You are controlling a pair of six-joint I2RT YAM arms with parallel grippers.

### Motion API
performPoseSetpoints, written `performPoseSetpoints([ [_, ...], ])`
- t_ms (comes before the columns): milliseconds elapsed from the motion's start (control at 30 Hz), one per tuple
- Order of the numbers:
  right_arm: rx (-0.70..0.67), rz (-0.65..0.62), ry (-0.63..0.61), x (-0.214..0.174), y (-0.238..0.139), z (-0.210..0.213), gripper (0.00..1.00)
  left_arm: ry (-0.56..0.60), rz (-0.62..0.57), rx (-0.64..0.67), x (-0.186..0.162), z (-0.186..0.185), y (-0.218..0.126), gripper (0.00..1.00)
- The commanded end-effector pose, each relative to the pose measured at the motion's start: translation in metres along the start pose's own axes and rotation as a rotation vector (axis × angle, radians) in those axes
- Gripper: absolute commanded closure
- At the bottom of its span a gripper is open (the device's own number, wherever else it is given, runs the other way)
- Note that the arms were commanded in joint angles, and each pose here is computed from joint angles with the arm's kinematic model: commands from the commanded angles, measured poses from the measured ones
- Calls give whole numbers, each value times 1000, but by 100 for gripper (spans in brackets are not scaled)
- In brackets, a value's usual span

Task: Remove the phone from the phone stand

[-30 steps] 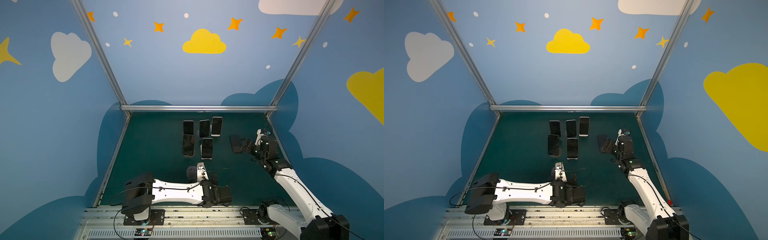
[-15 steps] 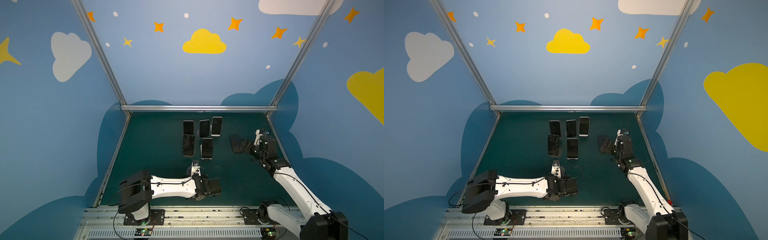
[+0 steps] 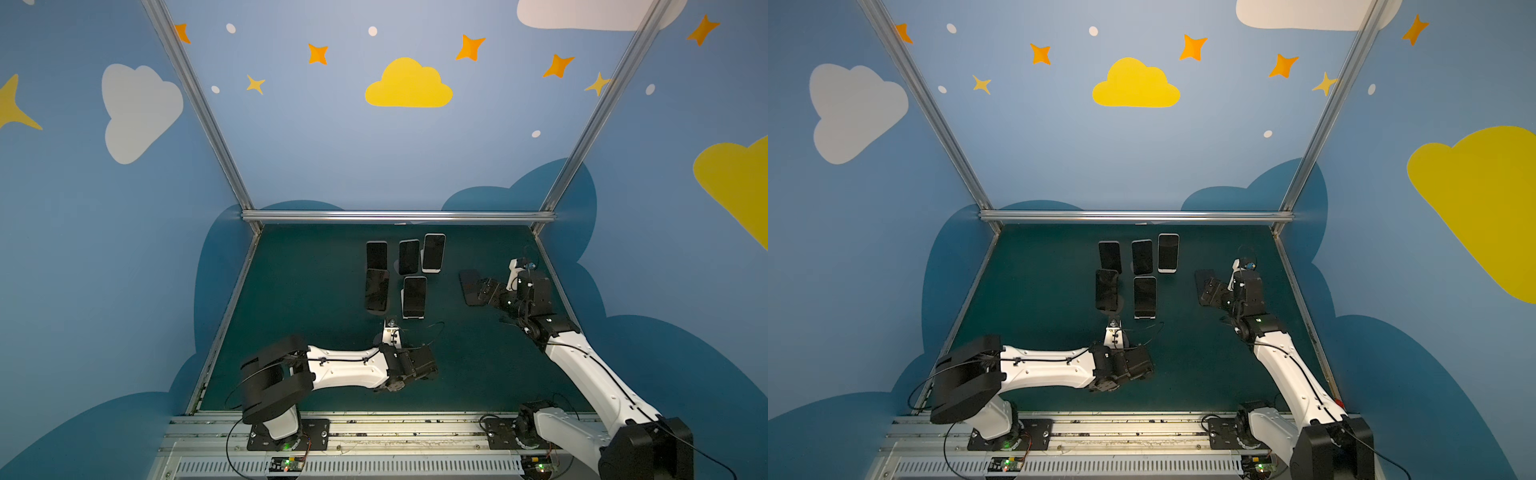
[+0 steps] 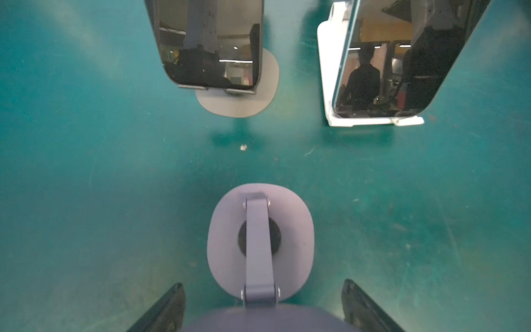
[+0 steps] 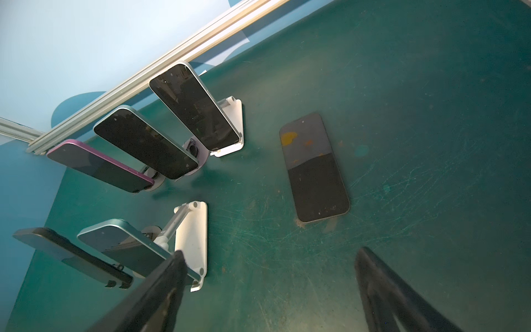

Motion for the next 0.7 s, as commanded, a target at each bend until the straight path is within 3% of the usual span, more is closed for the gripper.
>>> performPoseSetpoints([
  [0,21,-19,-14,7,-1,6,9,-5,-44,27,8,-1,5,25],
  [200,23,-18,-15,6,-2,6,9,-28,-62,63,8,15,6,35],
  [667,37,-24,-21,6,-4,10,10,-91,-122,52,22,56,-25,38],
])
Point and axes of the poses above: each gripper's point midway between its finger pads, its own y axis out along the fingers, its own z axis along the line the jaws close on, x = y × z, the point moved 1 cm from there along -y, back along the fingers, and after that the axes turned 2 degrees about y, right-handed, at the moved point
